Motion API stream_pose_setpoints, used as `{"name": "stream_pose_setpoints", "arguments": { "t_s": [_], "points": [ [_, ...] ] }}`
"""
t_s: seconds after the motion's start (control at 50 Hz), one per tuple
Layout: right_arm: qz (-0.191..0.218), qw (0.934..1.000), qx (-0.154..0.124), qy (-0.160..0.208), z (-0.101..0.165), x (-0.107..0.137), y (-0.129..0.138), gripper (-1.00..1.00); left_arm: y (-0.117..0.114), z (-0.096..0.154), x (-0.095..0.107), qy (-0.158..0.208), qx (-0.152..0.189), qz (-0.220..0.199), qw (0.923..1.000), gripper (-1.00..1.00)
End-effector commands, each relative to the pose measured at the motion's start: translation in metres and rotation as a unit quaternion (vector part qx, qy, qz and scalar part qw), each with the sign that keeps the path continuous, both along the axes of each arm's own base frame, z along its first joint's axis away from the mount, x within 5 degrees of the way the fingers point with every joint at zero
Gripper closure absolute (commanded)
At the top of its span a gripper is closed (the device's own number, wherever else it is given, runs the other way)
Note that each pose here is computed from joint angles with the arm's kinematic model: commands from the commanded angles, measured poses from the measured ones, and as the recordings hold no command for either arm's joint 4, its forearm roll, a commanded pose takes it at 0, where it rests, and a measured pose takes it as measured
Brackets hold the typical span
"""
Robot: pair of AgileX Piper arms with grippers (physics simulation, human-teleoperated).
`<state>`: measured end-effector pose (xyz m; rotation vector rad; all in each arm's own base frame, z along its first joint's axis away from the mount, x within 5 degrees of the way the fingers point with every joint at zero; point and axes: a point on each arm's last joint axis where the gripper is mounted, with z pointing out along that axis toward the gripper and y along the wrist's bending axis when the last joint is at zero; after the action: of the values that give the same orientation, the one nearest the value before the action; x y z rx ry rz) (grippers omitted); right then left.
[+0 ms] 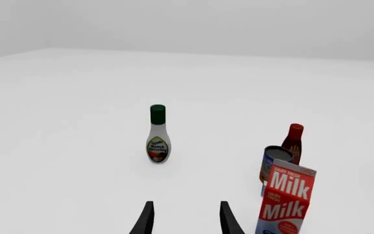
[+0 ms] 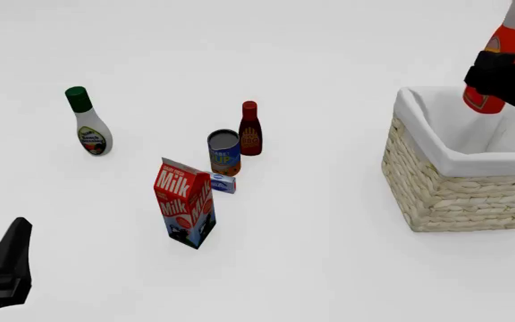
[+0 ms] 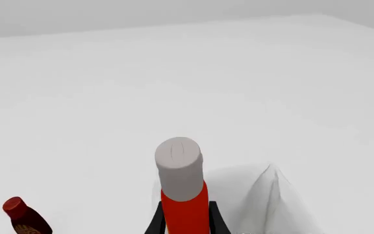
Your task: Pick the ketchup and place it in the basket.
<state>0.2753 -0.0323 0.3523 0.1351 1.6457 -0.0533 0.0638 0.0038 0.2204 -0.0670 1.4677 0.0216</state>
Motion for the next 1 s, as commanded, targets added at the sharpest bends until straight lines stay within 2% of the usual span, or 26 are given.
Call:
{"name": "stream_pose_setpoints", "arguments": {
  "t_s": [0.02, 0.24, 1.0],
  "points": [
    [-0.021, 0.9997, 0.011, 0.001, -0.007, 0.01, -0.013, 1.0, 0.0, -0.002, 0.005, 0.006, 0.003, 0.0, 1.0, -1.0],
    [-0.039, 0.9991, 0.014, 0.01, -0.02, 0.022, -0.026, 1.0, 0.001, -0.002, 0.01, 0.013, 0.007, 0.0, 0.9999, -1.0],
    [-0.059, 0.9968, 0.022, 0.05, -0.071, 0.054, -0.046, 1.0, 0.001, -0.003, 0.016, 0.021, 0.011, 0.001, 0.9997, -1.0]
  ]
}}
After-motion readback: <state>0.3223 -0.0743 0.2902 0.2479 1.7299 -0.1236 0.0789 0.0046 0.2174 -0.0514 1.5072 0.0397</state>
